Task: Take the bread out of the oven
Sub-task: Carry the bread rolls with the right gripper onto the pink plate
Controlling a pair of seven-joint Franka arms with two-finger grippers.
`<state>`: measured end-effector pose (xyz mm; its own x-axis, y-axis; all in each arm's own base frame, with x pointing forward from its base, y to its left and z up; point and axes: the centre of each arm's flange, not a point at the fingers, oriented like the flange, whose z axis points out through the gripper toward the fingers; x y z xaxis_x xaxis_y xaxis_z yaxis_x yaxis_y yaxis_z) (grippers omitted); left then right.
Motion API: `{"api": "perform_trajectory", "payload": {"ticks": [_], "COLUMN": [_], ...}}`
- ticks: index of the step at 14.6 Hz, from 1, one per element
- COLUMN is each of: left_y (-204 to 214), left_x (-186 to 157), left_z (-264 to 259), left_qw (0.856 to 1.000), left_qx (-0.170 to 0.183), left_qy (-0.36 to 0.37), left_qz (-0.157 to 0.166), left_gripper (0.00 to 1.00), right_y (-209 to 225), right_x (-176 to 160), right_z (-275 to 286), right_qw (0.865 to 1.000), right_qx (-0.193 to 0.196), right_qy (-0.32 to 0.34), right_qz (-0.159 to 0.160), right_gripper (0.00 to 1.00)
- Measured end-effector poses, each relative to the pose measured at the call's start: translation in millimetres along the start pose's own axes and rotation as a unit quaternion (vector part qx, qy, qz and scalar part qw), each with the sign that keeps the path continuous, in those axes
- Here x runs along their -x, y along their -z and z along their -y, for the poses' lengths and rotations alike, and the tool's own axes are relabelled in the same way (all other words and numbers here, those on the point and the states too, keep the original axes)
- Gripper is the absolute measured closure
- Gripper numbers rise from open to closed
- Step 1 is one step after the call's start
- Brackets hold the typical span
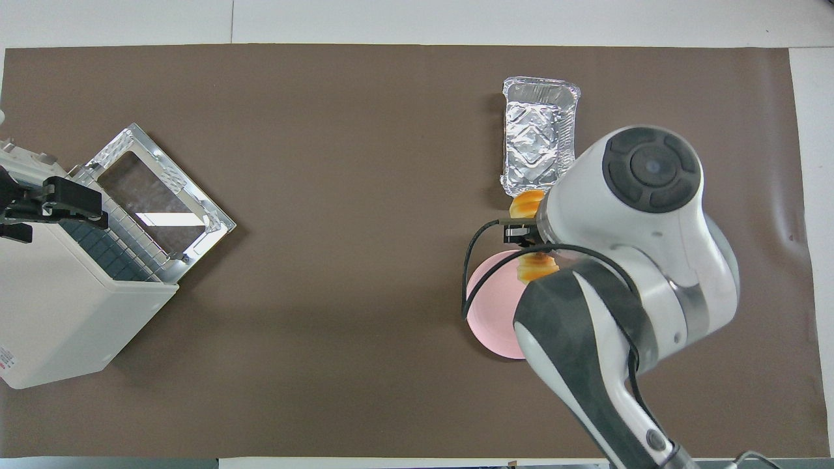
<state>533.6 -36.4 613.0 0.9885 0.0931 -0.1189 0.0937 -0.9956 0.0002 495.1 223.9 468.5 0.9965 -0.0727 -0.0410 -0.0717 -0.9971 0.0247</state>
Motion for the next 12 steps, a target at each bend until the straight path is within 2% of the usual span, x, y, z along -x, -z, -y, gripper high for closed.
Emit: {"api": "perform_trajectory", "payload": {"ticks": [2, 4, 8, 12], "left_y": [0.0, 0.0, 0.0, 0.0], "left_x": [0.0, 0.0, 0.0, 0.0], "left_z": [0.0, 0.0, 0.0, 0.0], "left_qw": [1.000, 1.000, 1.000, 1.000], "left_qx": [0.000, 0.000, 0.000, 0.000], "left_qy": [0.000, 0.000, 0.000, 0.000], "left_qz": [0.000, 0.000, 0.000, 0.000], "left_gripper": [0.00, 0.00, 0.00, 0.00], "right_y": [-26.0, -51.8, -103.8, -145.9], "right_x": [48.9, 72.3, 85.7, 79.3], "right_z": [-2.2, -13.9, -24.3, -20.8], "right_qw": [1.000, 0.999, 0.998, 0.996], "right_qx": [-0.005, -0.010, -0.029, -0.039], "right_qy": [0.009, 0.010, 0.009, 0.009], "right_qz": [-0.018, -0.032, -0.063, -0.074], "right_gripper": [0.91, 0.91, 0.91, 0.91]}}
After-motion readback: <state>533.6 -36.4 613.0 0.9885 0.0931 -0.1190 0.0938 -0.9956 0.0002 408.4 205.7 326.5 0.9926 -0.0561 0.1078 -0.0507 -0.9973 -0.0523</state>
